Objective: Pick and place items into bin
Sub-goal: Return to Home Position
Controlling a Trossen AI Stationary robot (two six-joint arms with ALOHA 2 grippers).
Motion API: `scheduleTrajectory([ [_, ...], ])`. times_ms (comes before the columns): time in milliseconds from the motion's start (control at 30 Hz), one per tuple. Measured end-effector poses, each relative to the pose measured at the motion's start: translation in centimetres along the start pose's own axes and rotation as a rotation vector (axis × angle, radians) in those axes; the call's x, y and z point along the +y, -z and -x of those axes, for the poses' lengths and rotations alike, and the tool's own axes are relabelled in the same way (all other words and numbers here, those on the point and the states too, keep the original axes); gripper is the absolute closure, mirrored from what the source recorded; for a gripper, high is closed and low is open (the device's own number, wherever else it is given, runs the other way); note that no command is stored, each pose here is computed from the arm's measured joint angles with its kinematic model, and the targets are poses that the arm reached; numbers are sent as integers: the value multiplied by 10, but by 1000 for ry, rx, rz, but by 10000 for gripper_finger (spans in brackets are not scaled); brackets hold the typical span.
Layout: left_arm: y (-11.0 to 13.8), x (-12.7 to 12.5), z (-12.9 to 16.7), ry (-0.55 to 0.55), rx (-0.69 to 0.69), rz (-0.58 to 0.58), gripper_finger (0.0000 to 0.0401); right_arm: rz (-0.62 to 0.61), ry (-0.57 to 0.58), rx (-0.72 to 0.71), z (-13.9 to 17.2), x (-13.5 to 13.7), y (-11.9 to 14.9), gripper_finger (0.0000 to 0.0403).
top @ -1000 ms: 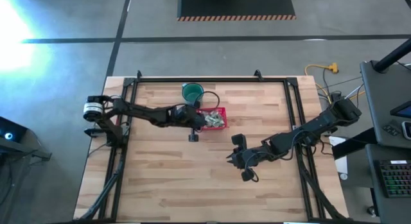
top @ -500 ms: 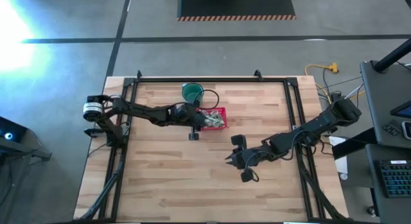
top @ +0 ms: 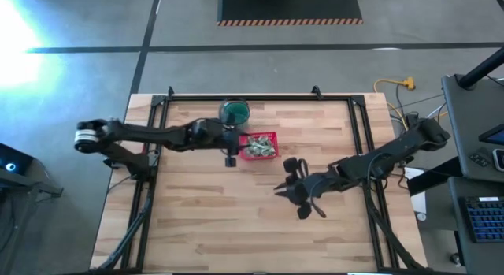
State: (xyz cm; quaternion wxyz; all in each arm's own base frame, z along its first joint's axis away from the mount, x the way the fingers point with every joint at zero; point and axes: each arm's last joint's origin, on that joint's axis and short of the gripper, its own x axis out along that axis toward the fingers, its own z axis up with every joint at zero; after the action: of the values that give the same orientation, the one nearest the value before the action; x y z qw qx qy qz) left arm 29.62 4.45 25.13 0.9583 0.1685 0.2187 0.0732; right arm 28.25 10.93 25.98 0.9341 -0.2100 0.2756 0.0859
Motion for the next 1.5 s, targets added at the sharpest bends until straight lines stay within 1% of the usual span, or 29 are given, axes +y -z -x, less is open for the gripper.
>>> scheduleTrajectory([
  [167, -13, 8, 37, -54, -139, -26, 266, 3, 104, -25, 15, -26, 0, 346],
  [267, -14, 11, 57, -80, -209, -21, 266, -5, 150, -57, 27, -45, 0, 346],
  [333, -11, 11, 71, -97, -244, -20, 266, -10, 177, -89, 35, -57, 0, 346],
  [433, -9, 12, 88, -122, -300, -19, 266, -15, 179, -131, 46, -73, 4, 346],
  [567, 0, 11, 108, -137, -345, -6, 266, -69, 150, -188, 60, -89, 11, 346],
  [667, 7, 9, 122, -146, -390, 37, 266, -145, 194, -214, 69, -99, 20, 346],
  [733, 12, 8, 130, -145, -413, 78, 266, -184, 236, -258, 75, -104, 26, 346],
  [933, 24, 6, 148, -149, -476, 164, 266, -269, 332, -363, 89, -108, 52, 346],
  [1000, 29, 5, 153, -143, -466, 189, 266, -301, 353, -387, 93, -107, 62, 346],
  [1167, 36, 3, 163, -134, -492, 250, 266, -371, 389, -431, 102, -101, 85, 346],
  [1300, 48, -2, 164, -124, -494, 289, 266, -411, 404, -472, 108, -93, 101, 346],
  [1500, 70, -10, 158, -101, -488, 363, 266, -449, 404, -519, 118, -82, 119, 346],
])
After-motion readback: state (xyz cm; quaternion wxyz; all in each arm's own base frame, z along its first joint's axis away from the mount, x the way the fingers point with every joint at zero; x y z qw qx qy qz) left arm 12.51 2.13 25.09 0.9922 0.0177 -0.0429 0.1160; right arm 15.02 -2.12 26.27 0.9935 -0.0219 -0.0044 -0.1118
